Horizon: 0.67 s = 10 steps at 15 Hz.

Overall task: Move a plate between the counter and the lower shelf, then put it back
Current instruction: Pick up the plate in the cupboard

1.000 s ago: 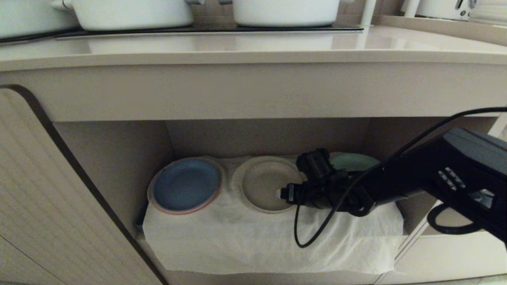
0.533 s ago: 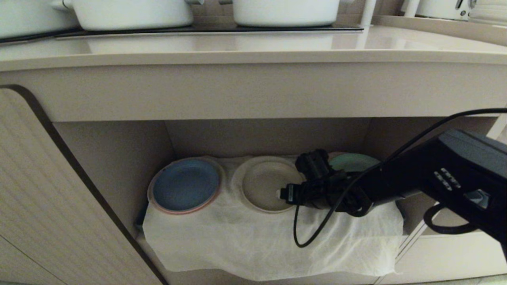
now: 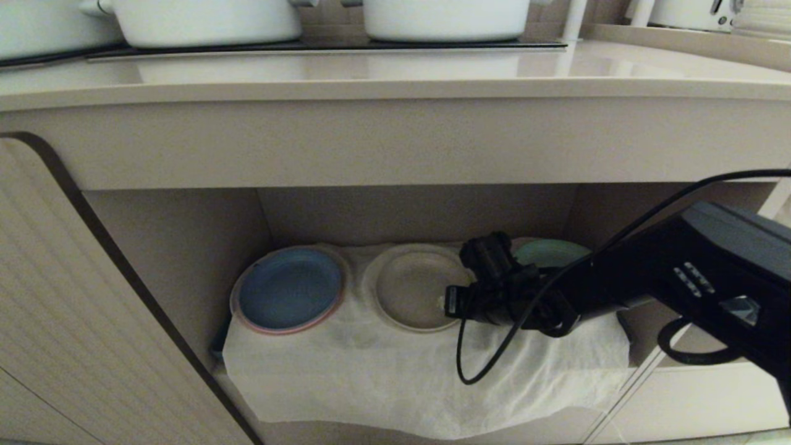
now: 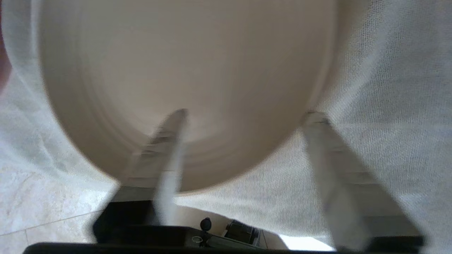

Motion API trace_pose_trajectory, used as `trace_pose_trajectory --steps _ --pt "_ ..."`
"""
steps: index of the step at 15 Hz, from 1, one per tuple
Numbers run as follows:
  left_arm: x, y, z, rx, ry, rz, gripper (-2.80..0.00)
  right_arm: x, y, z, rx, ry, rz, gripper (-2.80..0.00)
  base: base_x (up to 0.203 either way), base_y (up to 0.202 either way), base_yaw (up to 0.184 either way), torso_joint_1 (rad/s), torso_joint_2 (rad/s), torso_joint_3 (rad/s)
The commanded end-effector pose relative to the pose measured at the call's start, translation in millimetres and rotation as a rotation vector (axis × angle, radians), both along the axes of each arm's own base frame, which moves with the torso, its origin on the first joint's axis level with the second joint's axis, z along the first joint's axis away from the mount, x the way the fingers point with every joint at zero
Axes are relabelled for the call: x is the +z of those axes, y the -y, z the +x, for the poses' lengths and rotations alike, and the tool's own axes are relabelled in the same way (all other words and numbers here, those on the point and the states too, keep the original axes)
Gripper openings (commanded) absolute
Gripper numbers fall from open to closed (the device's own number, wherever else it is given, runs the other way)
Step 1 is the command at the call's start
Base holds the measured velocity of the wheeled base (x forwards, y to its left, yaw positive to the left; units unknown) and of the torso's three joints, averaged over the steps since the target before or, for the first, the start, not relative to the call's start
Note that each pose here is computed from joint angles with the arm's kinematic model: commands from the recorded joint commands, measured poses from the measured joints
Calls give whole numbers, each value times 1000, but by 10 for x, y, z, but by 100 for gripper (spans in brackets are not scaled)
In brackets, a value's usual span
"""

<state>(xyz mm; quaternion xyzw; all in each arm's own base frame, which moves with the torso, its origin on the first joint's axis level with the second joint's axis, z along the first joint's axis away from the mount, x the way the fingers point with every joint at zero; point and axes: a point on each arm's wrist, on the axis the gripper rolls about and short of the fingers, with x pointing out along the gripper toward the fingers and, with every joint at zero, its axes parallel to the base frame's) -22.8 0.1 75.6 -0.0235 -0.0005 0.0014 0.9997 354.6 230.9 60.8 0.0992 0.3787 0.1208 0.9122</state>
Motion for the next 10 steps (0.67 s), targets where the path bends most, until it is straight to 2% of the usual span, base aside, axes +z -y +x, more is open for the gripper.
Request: trace_pose_trajectory --steps 1,10 --pt "0 0 0 0 1 -1 -280 -5 -6 7 -6 2 2 -280 0 0 0 0 0 0" --pt "0 0 0 0 1 -1 -280 7 -8 2 -13 4 1 -280 0 0 0 0 0 0"
